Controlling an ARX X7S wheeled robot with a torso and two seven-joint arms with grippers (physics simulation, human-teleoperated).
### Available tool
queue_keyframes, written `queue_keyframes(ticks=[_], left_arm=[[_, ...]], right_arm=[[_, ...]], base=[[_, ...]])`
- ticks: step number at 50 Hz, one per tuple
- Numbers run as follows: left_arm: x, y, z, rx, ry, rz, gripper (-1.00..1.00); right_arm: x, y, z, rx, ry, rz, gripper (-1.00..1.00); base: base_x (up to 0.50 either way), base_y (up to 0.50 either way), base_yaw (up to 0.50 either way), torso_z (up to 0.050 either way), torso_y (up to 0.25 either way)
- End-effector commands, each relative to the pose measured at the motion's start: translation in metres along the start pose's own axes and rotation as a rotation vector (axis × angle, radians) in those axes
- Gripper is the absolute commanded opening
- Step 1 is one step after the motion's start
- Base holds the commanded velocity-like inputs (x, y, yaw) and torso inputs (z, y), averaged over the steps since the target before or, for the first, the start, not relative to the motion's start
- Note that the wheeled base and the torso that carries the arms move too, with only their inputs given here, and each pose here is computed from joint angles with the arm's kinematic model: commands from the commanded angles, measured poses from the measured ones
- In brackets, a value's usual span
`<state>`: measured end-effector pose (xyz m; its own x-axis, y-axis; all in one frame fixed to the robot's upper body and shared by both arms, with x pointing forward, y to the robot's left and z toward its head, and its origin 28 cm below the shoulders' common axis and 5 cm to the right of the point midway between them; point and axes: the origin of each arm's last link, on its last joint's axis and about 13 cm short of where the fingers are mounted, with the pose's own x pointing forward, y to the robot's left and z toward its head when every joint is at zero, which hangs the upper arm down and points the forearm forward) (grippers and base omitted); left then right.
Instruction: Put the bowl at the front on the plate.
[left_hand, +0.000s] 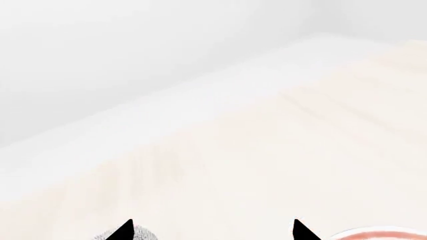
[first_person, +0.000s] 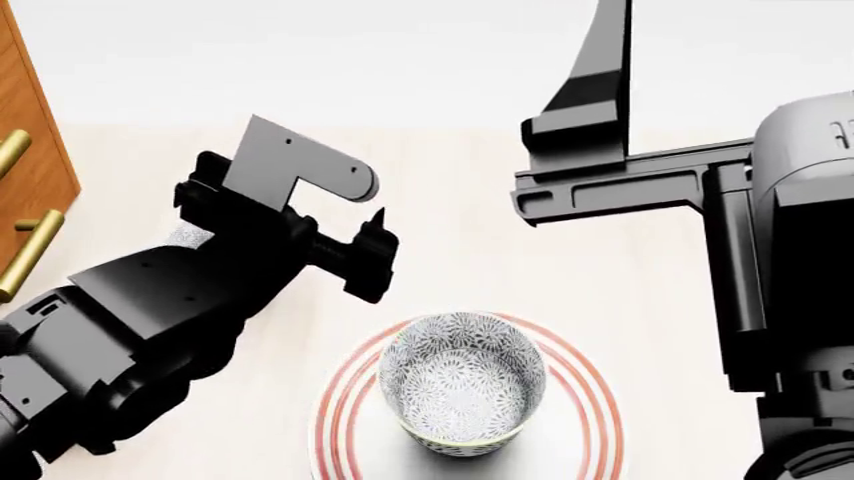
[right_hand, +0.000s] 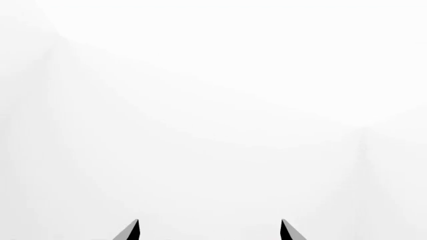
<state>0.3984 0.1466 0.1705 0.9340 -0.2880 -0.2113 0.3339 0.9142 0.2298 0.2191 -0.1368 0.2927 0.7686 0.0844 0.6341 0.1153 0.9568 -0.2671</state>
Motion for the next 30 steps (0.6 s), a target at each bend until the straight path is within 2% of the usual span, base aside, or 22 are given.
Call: queue_keyframes(ticks=[1, 10, 14, 16, 21, 24, 26, 27, 30], left_arm=[[-0.011, 0.003, -0.003, -0.074, -0.031, 0.083, 1.00], [-0.027, 0.002, -0.002, -0.098, -0.091, 0.141, 1.00], [-0.033, 0.003, -0.001, -0.135, -0.102, 0.153, 1.00], [-0.036, 0.003, -0.003, -0.117, -0.135, 0.208, 1.00], [-0.043, 0.003, -0.004, -0.138, -0.143, 0.212, 1.00], [-0.054, 0.002, -0.001, -0.140, -0.198, 0.269, 1.00], [-0.059, 0.002, 0.000, -0.142, -0.203, 0.234, 1.00], [-0.062, 0.001, 0.002, -0.139, -0.225, 0.264, 1.00], [-0.070, 0.001, 0.004, -0.145, -0.238, 0.260, 1.00]], right_arm=[[-0.001, 0.002, -0.005, 0.004, 0.013, -0.003, 1.00], [0.000, 0.003, -0.003, -0.007, 0.015, 0.006, 1.00], [-0.001, 0.003, -0.004, -0.006, 0.016, 0.004, 1.00], [-0.002, 0.003, -0.005, -0.002, 0.019, 0.002, 1.00], [-0.002, 0.004, -0.008, 0.003, 0.025, 0.000, 1.00], [-0.002, 0.004, -0.009, 0.005, 0.027, -0.001, 1.00], [-0.002, 0.004, -0.009, 0.005, 0.028, -0.002, 1.00], [-0.002, 0.004, -0.009, 0.005, 0.028, -0.001, 1.00], [-0.002, 0.004, -0.008, 0.004, 0.024, 0.001, 1.00]], base=[[0.00, 0.00, 0.00, 0.000, 0.000], [0.00, 0.00, 0.00, 0.000, 0.000], [0.00, 0.00, 0.00, 0.000, 0.000], [0.00, 0.00, 0.00, 0.000, 0.000], [0.00, 0.00, 0.00, 0.000, 0.000], [0.00, 0.00, 0.00, 0.000, 0.000], [0.00, 0.00, 0.00, 0.000, 0.000], [0.00, 0.00, 0.00, 0.000, 0.000], [0.00, 0.00, 0.00, 0.000, 0.000]])
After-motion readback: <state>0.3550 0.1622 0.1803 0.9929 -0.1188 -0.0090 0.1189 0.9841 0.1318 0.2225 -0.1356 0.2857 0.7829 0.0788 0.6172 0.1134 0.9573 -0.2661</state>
